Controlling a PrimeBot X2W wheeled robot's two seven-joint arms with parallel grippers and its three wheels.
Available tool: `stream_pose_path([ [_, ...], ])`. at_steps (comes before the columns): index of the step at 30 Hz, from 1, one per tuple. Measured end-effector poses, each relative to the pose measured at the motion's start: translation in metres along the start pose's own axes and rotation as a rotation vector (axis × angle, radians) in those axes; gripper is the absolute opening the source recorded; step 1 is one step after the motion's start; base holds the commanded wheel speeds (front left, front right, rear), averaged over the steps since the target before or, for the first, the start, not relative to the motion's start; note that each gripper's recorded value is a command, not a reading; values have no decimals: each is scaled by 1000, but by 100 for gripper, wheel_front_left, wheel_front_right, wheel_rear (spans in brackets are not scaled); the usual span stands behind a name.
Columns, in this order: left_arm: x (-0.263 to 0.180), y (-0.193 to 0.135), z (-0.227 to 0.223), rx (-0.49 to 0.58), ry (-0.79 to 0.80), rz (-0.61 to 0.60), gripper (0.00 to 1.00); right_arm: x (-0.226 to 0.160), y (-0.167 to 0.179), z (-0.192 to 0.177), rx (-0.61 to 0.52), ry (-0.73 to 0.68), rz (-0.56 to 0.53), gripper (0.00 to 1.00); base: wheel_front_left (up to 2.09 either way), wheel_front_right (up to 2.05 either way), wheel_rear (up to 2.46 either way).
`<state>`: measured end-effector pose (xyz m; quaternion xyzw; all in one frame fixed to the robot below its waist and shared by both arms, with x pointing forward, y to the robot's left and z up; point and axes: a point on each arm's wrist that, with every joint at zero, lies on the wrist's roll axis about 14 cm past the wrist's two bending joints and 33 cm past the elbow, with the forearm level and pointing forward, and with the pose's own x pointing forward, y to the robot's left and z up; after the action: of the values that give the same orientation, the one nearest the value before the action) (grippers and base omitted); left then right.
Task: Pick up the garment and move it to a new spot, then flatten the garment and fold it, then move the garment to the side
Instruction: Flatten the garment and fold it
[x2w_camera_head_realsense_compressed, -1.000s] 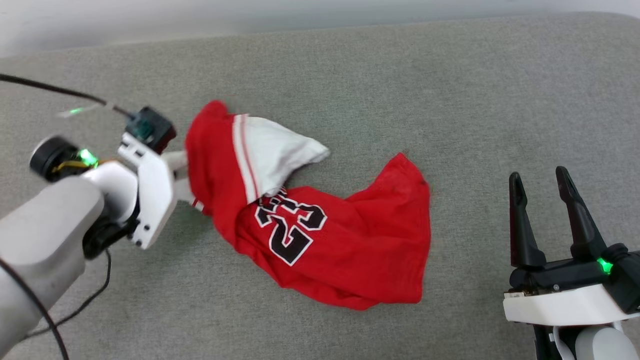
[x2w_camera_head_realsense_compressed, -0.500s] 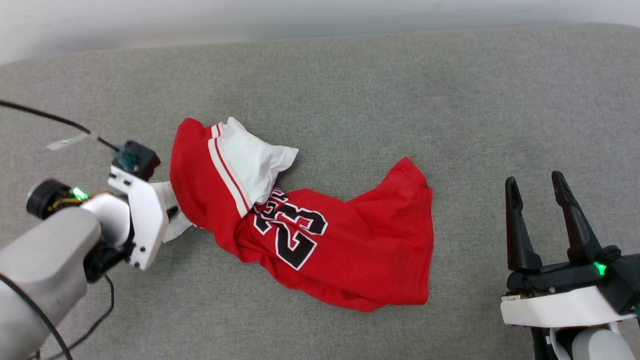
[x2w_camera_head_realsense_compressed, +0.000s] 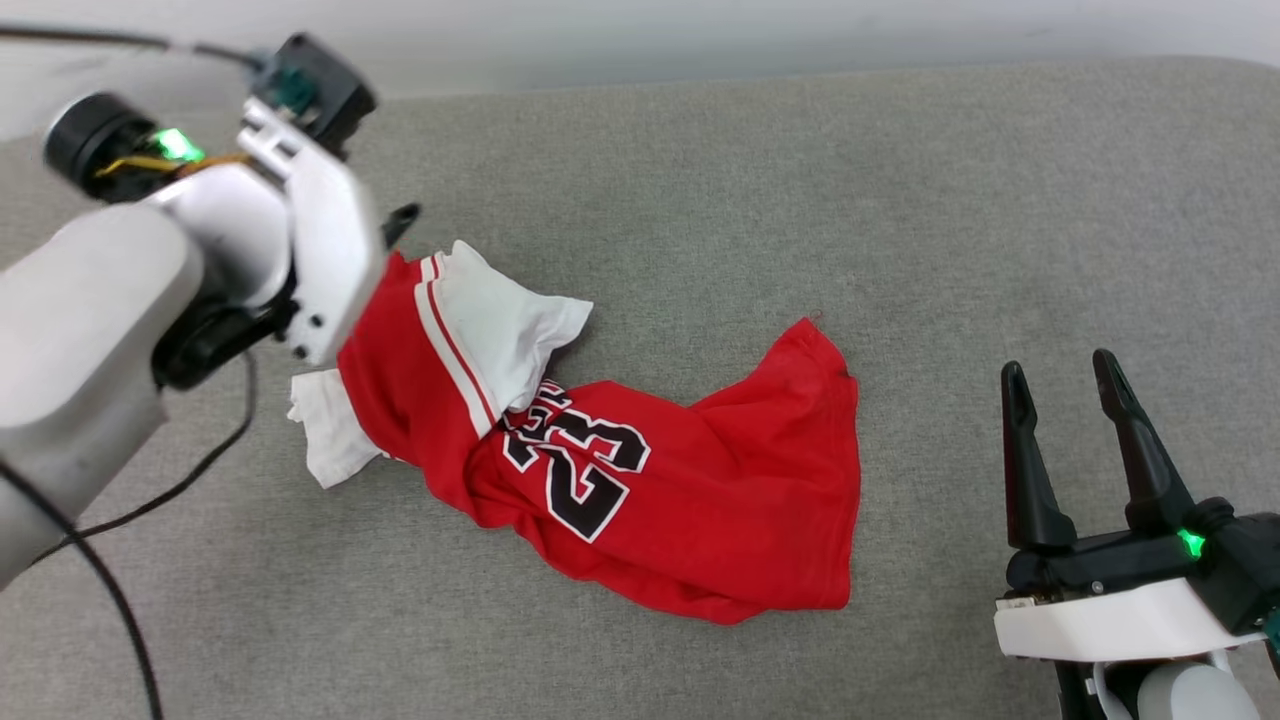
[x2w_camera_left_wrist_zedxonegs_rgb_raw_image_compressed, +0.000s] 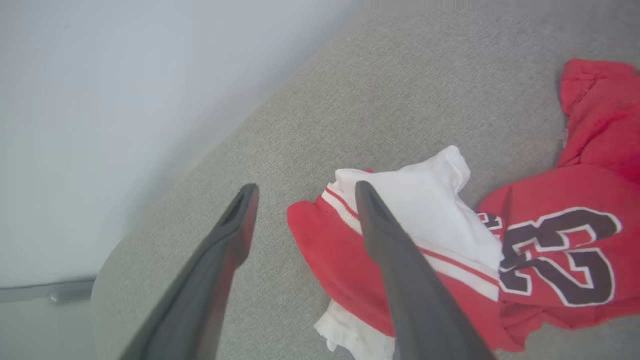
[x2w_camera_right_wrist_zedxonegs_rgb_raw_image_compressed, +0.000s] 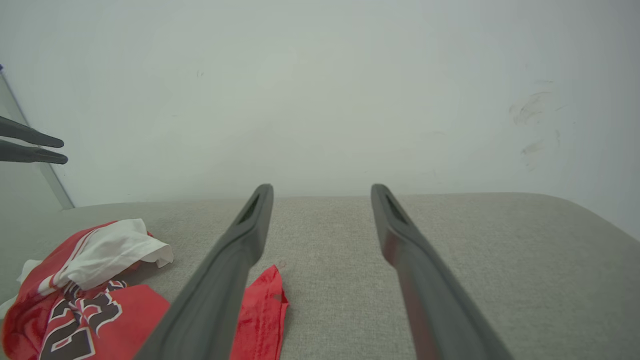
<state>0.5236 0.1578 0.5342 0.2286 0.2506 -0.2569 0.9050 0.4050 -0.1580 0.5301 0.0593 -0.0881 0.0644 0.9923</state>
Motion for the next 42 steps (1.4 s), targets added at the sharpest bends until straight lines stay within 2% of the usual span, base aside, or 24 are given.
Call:
stream_pose_path([
  [3,9,-25,16,15,21,-92,100,3,-1,-2,3,3,-3,100,0,0,0],
  [8,29,-58,11,60,141,-215,100,8,-7,-9,1,15,-15,100,0,0,0],
  [18,74,-102,-45,115,397,-361,100,17,-24,-27,-1,50,-56,100,0,0,0],
  [24,86,-121,-88,167,535,-404,100,19,-34,-36,-7,70,-80,100,0,0,0],
  [25,88,-122,-90,173,540,-408,49,19,-35,-38,-8,75,-83,100,0,0,0],
  [26,89,-122,-91,175,543,-409,14,19,-36,-39,-9,78,-86,100,0,0,0],
  [27,90,-123,-92,174,543,-412,0,19,-37,-40,-10,81,-88,100,0,0,0],
  [34,91,-125,-70,153,428,-411,0,21,-33,-37,-4,70,-77,100,0,0,0],
  [39,91,-126,2,121,194,-417,0,21,-27,-29,1,50,-62,100,0,0,0],
  [42,91,-133,38,141,85,-432,0,19,-29,-25,0,44,-68,100,0,0,0],
])
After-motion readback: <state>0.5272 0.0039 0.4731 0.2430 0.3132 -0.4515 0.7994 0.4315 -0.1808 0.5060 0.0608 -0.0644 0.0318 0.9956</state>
